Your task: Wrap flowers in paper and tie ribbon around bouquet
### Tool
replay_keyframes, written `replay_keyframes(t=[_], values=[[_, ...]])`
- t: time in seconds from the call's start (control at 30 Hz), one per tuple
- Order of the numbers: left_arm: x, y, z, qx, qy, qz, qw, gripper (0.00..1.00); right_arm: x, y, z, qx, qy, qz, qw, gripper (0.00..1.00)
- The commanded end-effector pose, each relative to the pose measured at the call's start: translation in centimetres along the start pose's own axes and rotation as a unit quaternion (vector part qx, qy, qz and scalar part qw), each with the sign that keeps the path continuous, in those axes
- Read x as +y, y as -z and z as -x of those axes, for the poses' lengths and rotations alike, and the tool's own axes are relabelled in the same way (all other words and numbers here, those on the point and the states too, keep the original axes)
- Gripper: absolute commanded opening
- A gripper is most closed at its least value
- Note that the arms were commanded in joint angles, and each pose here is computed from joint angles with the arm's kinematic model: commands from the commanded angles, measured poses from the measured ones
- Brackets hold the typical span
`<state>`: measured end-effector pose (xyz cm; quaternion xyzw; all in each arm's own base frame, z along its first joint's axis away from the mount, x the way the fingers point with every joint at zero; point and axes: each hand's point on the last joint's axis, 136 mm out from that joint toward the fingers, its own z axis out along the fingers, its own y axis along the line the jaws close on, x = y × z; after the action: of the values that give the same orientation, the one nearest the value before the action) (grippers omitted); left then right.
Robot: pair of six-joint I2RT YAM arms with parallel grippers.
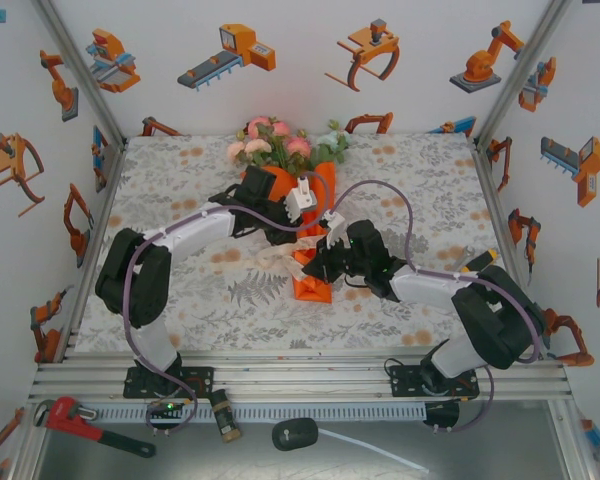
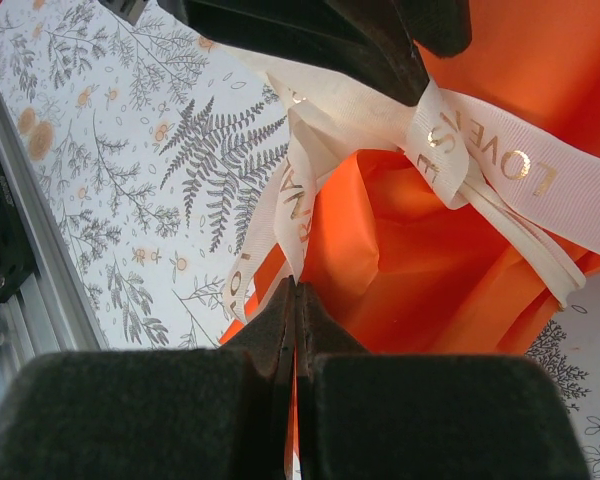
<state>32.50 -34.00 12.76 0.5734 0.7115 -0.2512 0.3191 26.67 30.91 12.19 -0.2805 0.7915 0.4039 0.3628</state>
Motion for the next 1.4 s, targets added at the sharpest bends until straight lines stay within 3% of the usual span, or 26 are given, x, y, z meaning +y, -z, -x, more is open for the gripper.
replay_keyframes(t=[0.0, 0.13, 0.3, 0.5, 0.67, 0.83, 1.1, 1.37], values=[[-0.8, -0.3, 0.6, -0.016, 0.016, -0.033, 0.999, 0.24, 0.6, 0.1, 1.0, -0.016, 0.001, 0.009, 1.0, 0.0], [-1.1, -0.1, 0.8, -0.019, 0.029, -0.049, 0.998, 0.21, 0.6, 0.2, 1.1, -0.016, 0.001, 0.008, 1.0, 0.0], [-0.5, 0.9, 1.9, -0.039, 0.04, -0.034, 0.998, 0.0, 0.6, 0.2, 1.5, -0.021, 0.002, 0.006, 1.0, 0.0], [-1.1, 2.8, 5.6, -0.096, 0.055, -0.041, 0.993, 0.0, 0.5, 0.0, 1.4, -0.019, -0.001, 0.007, 1.0, 0.0], [-1.8, 1.9, 5.0, -0.072, 0.05, -0.038, 0.995, 0.0, 0.6, 0.1, 1.5, -0.021, -0.002, 0.008, 1.0, 0.0], [-1.8, 1.3, 4.6, -0.046, 0.022, 0.009, 0.999, 0.0, 0.8, 0.4, 2.1, -0.03, 0.001, 0.007, 1.0, 0.0], [0.4, 1.4, 5.3, -0.054, 0.106, 0.053, 0.991, 0.0, -1.2, 1.0, 7.8, -0.109, 0.048, -0.081, 0.99, 0.0], [1.8, 2.3, 5.7, -0.066, 0.157, 0.068, 0.983, 0.0, -3.2, -0.5, 8.1, -0.125, 0.06, -0.113, 0.984, 0.0]])
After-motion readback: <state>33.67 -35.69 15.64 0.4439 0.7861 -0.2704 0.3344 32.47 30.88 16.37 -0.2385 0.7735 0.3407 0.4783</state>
